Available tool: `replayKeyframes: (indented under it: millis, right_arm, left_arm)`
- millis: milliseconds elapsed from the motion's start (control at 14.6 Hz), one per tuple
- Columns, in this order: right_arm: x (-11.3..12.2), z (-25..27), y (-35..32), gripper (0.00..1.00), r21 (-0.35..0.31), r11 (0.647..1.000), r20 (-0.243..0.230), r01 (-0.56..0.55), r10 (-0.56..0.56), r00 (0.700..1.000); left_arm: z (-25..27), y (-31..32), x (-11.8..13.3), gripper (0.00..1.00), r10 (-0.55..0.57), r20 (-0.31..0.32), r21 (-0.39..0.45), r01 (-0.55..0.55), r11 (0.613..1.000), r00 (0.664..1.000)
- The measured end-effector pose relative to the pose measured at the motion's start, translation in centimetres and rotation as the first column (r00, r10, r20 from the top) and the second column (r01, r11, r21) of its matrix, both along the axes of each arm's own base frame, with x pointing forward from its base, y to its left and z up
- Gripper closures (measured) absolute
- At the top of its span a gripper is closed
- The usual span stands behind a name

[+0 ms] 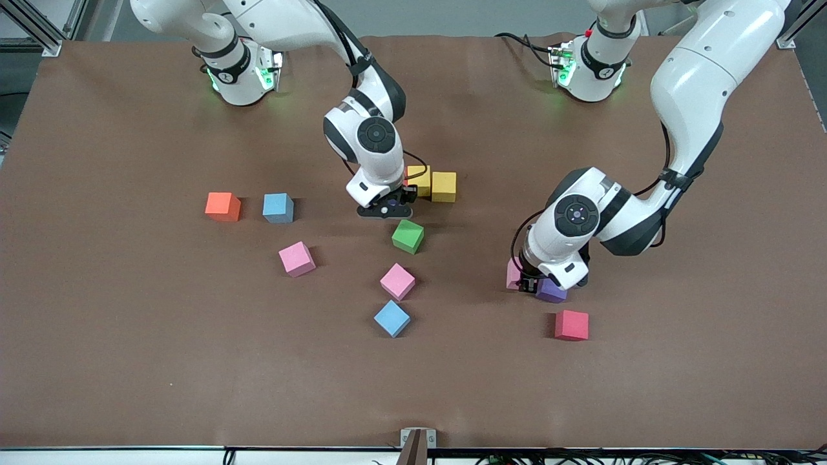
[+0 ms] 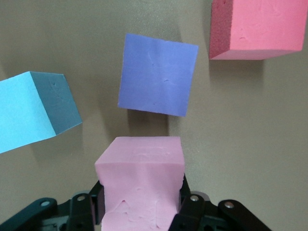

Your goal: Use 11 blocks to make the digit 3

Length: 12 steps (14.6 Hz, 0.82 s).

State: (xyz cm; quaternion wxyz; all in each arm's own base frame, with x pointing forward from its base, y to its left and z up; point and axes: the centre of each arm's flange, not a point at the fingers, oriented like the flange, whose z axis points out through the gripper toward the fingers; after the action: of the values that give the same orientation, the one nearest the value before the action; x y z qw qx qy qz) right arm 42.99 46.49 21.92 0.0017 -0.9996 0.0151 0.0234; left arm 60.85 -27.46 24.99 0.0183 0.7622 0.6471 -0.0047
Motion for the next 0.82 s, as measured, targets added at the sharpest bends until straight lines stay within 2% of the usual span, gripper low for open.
replayKeyframes:
  millis: [824]
  right_arm:
    - [-0.18, -0.88, 0.29, 0.41, 0.004, 1.0, 0.007, 0.009, -0.009, 1.0]
  left_arm:
    - [0.0, -0.55, -0.25, 0.43, -0.009, 0.0, 0.0, 0.009, 1.0, 1.0]
